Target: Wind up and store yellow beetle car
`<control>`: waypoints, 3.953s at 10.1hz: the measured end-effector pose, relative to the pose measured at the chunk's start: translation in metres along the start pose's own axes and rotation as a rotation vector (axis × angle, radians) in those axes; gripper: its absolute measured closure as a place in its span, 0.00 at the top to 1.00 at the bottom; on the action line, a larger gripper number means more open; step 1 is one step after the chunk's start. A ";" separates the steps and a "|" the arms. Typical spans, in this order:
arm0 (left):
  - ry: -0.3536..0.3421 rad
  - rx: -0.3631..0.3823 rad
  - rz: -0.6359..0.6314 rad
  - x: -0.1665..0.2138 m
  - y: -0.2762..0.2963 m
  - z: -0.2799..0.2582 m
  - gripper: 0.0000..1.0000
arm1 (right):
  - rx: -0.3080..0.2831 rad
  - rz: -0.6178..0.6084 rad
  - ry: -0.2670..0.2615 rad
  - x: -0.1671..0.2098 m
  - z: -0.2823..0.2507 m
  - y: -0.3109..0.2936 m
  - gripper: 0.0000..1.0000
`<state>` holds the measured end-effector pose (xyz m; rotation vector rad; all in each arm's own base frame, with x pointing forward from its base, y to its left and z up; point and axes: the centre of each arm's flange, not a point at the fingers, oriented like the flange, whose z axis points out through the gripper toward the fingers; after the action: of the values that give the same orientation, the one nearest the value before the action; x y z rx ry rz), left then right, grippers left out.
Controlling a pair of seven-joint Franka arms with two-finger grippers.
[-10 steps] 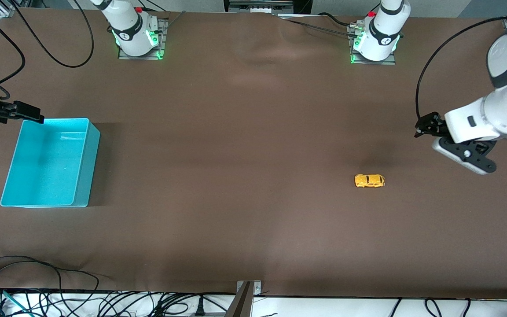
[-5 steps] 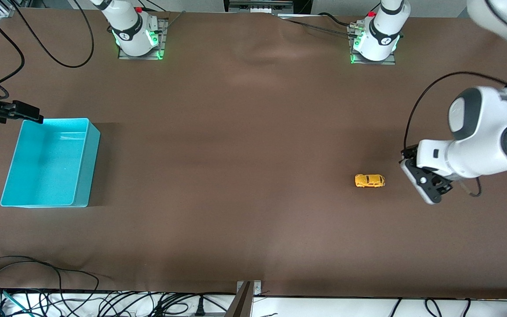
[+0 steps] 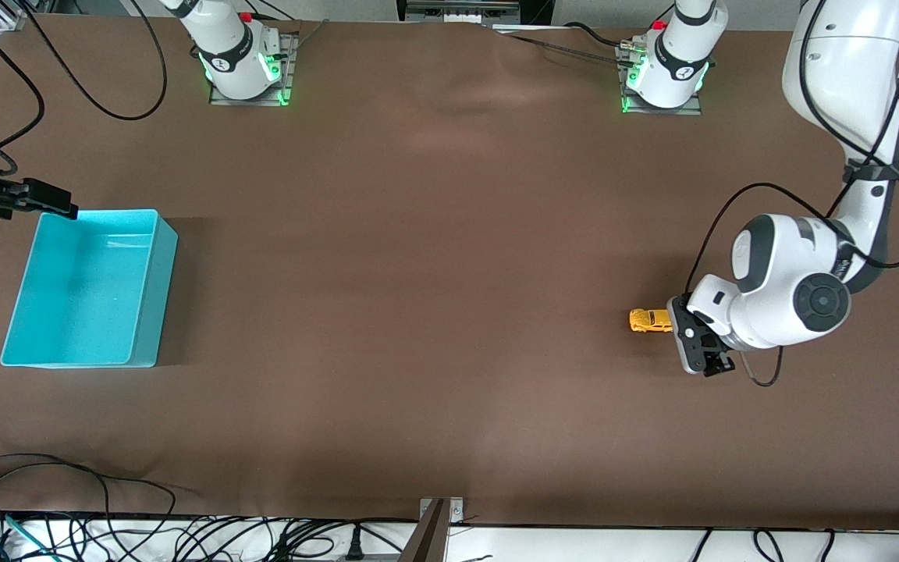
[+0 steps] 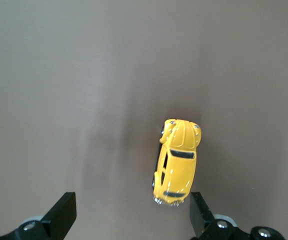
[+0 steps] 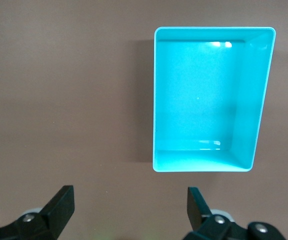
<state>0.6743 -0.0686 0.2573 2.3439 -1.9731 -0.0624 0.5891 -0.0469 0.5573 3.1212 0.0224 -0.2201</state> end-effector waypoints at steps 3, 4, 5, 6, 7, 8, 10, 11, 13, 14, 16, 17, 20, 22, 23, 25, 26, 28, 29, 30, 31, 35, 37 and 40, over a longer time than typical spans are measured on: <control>0.005 0.005 0.056 0.010 0.027 0.037 1.00 | 0.000 0.000 -0.001 0.000 0.000 0.000 1.00; 0.006 0.012 0.088 0.008 0.032 0.046 1.00 | 0.000 0.000 -0.001 0.000 0.000 0.000 1.00; 0.005 0.009 0.111 0.005 0.036 0.053 1.00 | 0.000 0.000 -0.001 0.000 0.000 0.000 1.00; 0.002 -0.002 0.124 -0.001 0.039 0.058 1.00 | 0.000 0.001 -0.001 0.000 0.001 0.000 1.00; 0.000 -0.011 0.131 -0.004 0.041 0.063 1.00 | 0.000 0.001 -0.001 0.000 0.001 0.000 1.00; -0.001 -0.019 0.135 -0.006 0.044 0.067 0.99 | 0.000 0.001 0.000 0.001 0.001 0.000 1.00; -0.001 -0.020 0.141 -0.005 0.045 0.069 0.85 | 0.000 0.001 0.000 0.001 0.001 0.001 1.00; 0.001 -0.012 0.144 -0.003 0.045 0.070 0.78 | 0.000 0.001 0.000 0.001 0.001 0.001 1.00; 0.004 0.001 0.143 -0.004 0.044 0.077 0.54 | 0.000 0.001 0.000 0.001 0.001 0.001 1.00; 0.005 0.005 0.143 -0.004 0.044 0.076 0.45 | 0.000 0.001 -0.001 0.001 0.001 0.001 1.00; 0.005 0.006 0.147 -0.003 0.044 0.076 0.45 | 0.000 0.001 -0.002 0.001 0.002 0.001 1.00; 0.005 0.007 0.149 -0.001 0.044 0.076 0.45 | 0.000 0.001 -0.002 0.001 0.002 0.001 1.00; 0.005 0.010 0.191 0.002 0.045 0.076 0.45 | 0.000 0.001 -0.002 0.001 0.002 0.001 1.00; 0.004 0.011 0.208 -0.005 0.043 0.076 0.45 | 0.000 0.001 -0.002 0.001 0.002 0.001 1.00; 0.001 0.011 0.212 -0.012 0.041 0.076 0.45 | 0.000 0.001 -0.002 0.001 0.002 0.001 1.00; 0.001 0.008 0.180 -0.047 0.032 0.076 0.45 | 0.000 0.001 -0.004 0.001 0.002 0.001 1.00; 0.004 0.007 0.169 -0.070 0.028 0.075 0.45 | 0.001 0.001 -0.007 0.001 0.003 0.001 1.00; 0.009 0.008 0.166 -0.111 0.020 0.074 0.45 | 0.001 0.001 -0.009 0.001 0.003 0.001 1.00; 0.011 0.009 0.175 -0.126 0.018 0.073 0.45 | 0.001 0.001 -0.009 0.001 0.003 0.001 1.00; 0.013 0.011 0.189 -0.138 0.016 0.073 0.45 | 0.001 0.001 -0.009 0.001 0.003 0.001 1.00; 0.014 0.012 0.204 -0.152 0.013 0.073 0.45 | 0.001 0.001 -0.010 0.001 0.004 0.001 1.00; 0.019 0.015 0.234 -0.190 0.005 0.071 0.45 | 0.001 0.001 -0.010 0.001 0.004 0.001 1.00; 0.020 0.012 0.242 -0.191 0.004 0.071 0.45 | 0.001 0.002 -0.010 0.001 0.004 0.001 1.00; 0.019 0.015 0.268 -0.191 0.003 0.071 0.45 | 0.001 0.002 -0.010 0.001 0.004 0.001 1.00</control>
<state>0.6334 0.1165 0.1837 2.0565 -2.2638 -0.0089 0.5896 -0.0484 0.5535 3.1208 0.0184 -0.2361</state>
